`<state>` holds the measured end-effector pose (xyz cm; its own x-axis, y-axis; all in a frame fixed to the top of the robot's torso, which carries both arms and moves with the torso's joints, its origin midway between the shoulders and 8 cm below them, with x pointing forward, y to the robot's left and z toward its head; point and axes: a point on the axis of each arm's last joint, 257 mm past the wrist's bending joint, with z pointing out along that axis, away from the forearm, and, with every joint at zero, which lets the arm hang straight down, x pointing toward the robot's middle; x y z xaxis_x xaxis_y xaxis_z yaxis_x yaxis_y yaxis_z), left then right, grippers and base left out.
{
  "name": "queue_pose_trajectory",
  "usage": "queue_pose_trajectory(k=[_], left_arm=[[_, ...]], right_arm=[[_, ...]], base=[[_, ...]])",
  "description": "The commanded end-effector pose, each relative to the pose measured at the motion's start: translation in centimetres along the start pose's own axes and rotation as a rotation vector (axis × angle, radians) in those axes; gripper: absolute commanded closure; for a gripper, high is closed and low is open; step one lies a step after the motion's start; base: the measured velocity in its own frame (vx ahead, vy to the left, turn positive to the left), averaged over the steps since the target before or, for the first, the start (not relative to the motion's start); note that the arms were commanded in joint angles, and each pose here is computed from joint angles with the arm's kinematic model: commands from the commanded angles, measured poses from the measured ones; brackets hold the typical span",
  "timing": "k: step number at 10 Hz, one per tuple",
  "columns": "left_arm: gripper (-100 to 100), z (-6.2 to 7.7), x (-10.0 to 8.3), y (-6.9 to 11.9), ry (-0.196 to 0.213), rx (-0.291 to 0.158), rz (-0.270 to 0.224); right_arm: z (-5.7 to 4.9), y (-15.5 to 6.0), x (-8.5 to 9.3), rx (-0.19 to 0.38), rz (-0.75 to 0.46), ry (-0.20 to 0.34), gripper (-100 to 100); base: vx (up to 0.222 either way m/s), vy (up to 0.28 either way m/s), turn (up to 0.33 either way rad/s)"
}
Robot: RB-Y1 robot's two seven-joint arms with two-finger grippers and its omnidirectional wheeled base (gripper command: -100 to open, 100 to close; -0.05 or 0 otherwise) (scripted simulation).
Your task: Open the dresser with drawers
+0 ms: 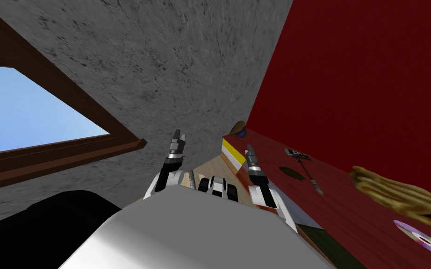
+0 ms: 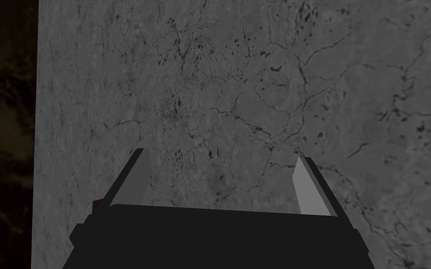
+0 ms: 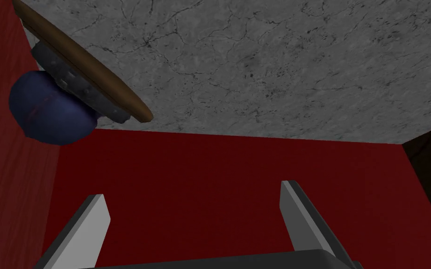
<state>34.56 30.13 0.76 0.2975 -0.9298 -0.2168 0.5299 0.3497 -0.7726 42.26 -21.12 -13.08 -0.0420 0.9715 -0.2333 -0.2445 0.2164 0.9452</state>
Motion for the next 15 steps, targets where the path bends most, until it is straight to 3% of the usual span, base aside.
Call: queue_pose_trajectory(k=[1,4,7,8,9,11,12,13,15], left_arm=[[0,0.0,0.0,0.0,0.000,0.000,0.000],[0,0.0,0.0,0.0,0.000,0.000,0.000],[0,0.0,0.0,0.0,0.000,0.000,0.000],[0,0.0,0.0,0.0,0.000,0.000,0.000],[0,0.0,0.0,0.0,0.000,0.000,0.000],[0,0.0,0.0,0.0,0.000,0.000,0.000],[0,0.0,0.0,0.0,0.000,0.000,0.000],[0,0.0,0.0,0.0,0.000,0.000,0.000],[0,0.0,0.0,0.0,0.000,0.000,0.000]], right_arm=[[0.0,-4.1,1.2,0.112,-0.044,0.027,-100],[-0.5,-9.2,3.2,0.247,-0.134,0.079,-100],[-1.9,-14.2,4.1,0.386,-0.187,0.110,-100],[-1.9,-14.3,4.1,0.390,-0.187,0.109,-100],[-2.7,-16.6,4.9,0.450,-0.241,0.139,-100],[-3.5,-18.9,5.4,0.519,-0.300,0.163,-100],[-4.6,-20.9,5.3,0.576,-0.305,0.169,-100],[-4.7,-21.0,5.3,0.581,-0.305,0.168,-100],[-6.4,-24.1,5.6,0.671,-0.370,0.199,-100]], base=[[0.017,0.015,0.107],[0.017,0.049,0.198],[0.016,0.070,0.170],[0.007,0.047,-0.028],[0.010,0.041,0.168],[0.027,0.026,0.180],[0.031,0.053,0.153],[0.021,0.034,-0.014],[0.034,-0.002,0.160]])
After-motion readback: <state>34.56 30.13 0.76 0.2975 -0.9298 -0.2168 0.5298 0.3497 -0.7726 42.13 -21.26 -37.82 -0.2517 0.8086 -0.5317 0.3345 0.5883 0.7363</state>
